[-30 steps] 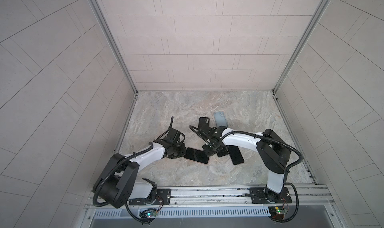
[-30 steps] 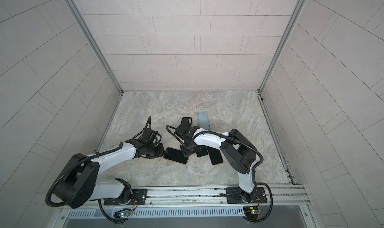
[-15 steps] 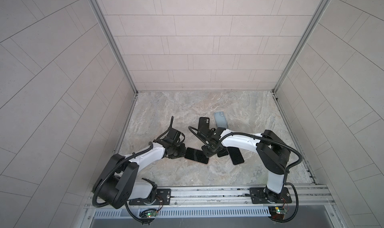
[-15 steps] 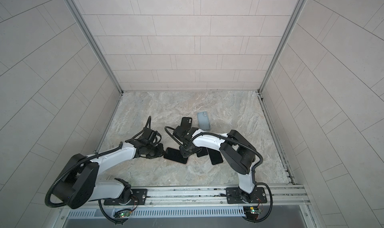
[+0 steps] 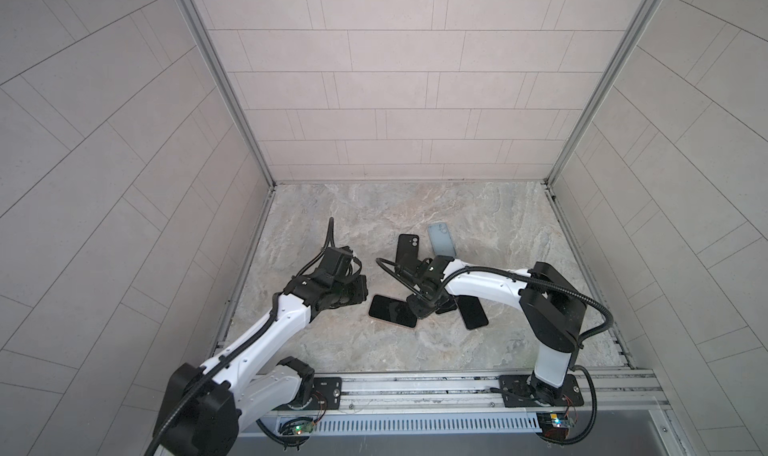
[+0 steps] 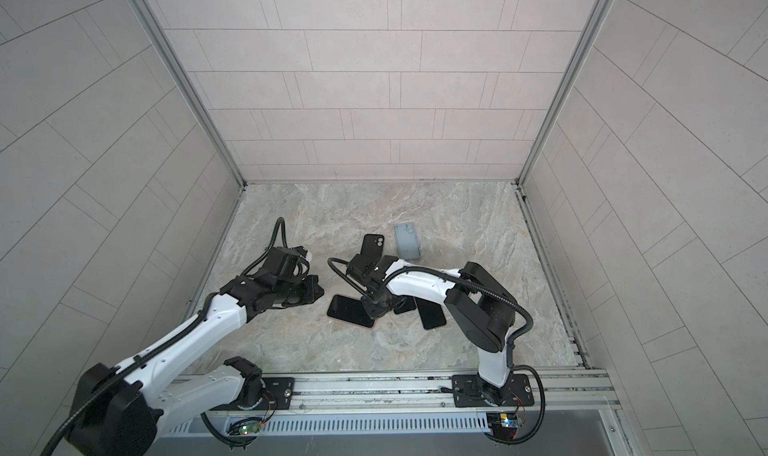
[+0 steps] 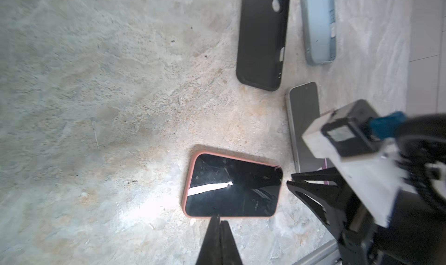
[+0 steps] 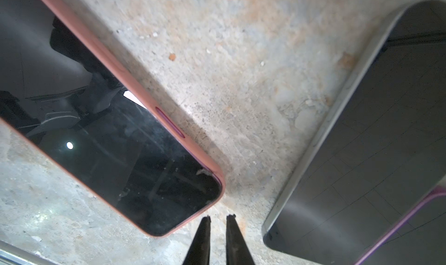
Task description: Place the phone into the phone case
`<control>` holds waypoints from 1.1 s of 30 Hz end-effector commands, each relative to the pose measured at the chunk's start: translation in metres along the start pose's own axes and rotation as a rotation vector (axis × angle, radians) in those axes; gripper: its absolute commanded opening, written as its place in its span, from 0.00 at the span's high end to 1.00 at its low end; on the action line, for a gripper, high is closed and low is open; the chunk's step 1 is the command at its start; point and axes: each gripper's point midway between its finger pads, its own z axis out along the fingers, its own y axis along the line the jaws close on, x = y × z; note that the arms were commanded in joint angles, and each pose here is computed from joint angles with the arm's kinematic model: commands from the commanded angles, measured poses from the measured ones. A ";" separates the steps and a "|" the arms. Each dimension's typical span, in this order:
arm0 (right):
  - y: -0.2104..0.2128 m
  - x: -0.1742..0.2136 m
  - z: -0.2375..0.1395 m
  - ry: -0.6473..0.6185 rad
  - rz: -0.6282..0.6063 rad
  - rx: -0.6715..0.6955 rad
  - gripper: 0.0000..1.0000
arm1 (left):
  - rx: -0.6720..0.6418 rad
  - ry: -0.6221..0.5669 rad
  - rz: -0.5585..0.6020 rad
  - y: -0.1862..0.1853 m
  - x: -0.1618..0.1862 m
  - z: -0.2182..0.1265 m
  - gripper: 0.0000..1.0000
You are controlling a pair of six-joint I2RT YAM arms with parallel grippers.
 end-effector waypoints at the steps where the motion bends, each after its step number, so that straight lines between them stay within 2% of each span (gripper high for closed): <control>1: 0.015 -0.005 -0.012 -0.037 -0.043 -0.054 0.77 | 0.029 -0.076 0.059 -0.016 -0.014 -0.039 0.96; 2: 0.021 -0.005 -0.012 -0.026 -0.070 -0.077 0.69 | 0.036 -0.099 0.085 -0.020 -0.017 -0.051 0.94; 4: 0.025 -0.002 -0.010 0.006 -0.118 -0.086 0.62 | 0.036 -0.145 0.136 -0.024 -0.021 -0.073 0.90; 9: 0.017 0.011 0.003 0.086 -0.190 -0.042 0.61 | 0.031 -0.271 0.247 -0.033 -0.028 -0.131 0.75; 11: 0.017 0.014 0.007 0.106 -0.215 -0.037 0.60 | 0.126 -0.288 0.314 -0.051 -0.023 -0.143 0.70; 14: 0.017 0.016 0.018 0.128 -0.263 -0.033 0.56 | 0.174 -0.305 0.367 -0.057 -0.015 -0.150 0.69; 20: 0.008 0.019 0.037 0.179 -0.312 0.049 0.55 | 0.155 -0.407 0.350 -0.046 -0.014 -0.161 0.66; 28: -0.010 -0.001 0.001 0.107 -0.293 0.231 0.55 | 0.151 -0.430 0.348 -0.044 -0.014 -0.165 0.66; 33: 0.006 -0.002 0.007 0.129 -0.365 0.149 0.55 | 0.159 -0.424 0.355 -0.046 -0.014 -0.162 0.66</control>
